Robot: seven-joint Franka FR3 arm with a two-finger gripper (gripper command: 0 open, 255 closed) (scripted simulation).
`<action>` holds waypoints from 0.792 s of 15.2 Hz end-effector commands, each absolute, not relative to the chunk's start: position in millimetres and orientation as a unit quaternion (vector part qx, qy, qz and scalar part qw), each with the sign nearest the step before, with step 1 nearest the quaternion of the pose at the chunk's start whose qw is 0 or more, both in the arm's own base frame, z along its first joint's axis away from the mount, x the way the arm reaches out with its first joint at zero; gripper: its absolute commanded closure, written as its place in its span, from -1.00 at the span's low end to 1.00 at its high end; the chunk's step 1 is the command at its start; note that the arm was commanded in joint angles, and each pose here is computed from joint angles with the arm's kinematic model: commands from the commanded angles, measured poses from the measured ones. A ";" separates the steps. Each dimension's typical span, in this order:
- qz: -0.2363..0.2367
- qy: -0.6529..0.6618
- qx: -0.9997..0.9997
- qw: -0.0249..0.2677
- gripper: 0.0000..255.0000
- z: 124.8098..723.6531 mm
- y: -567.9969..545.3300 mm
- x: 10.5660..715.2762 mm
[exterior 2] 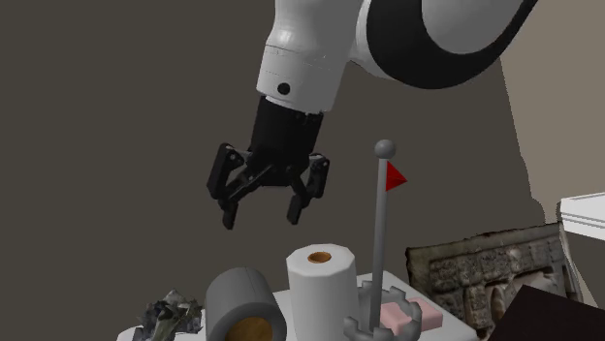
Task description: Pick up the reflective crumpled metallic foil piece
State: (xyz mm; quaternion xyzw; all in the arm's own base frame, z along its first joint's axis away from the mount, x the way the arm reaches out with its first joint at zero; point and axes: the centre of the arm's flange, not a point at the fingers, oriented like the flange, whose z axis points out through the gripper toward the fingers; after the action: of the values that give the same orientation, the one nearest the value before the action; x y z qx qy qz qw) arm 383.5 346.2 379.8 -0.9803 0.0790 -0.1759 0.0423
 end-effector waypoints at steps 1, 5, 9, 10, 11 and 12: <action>-0.187 0.079 -0.978 0.043 -1.00 366.3 368.1 391.6; -0.201 0.080 -0.975 0.039 -1.00 338.1 411.2 406.2; -0.215 0.081 -0.973 0.035 -1.00 309.9 454.0 421.9; -0.219 0.081 -0.972 0.034 -1.00 302.8 464.7 426.0; -0.219 0.081 -0.972 0.034 -1.00 301.7 466.3 426.6; -0.219 0.081 -0.972 0.034 -1.00 296.5 466.3 426.6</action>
State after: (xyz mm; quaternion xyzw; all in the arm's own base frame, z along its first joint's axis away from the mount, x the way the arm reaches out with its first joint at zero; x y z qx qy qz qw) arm 424.7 461.3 302.0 -0.9721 0.0812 -0.2174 0.0350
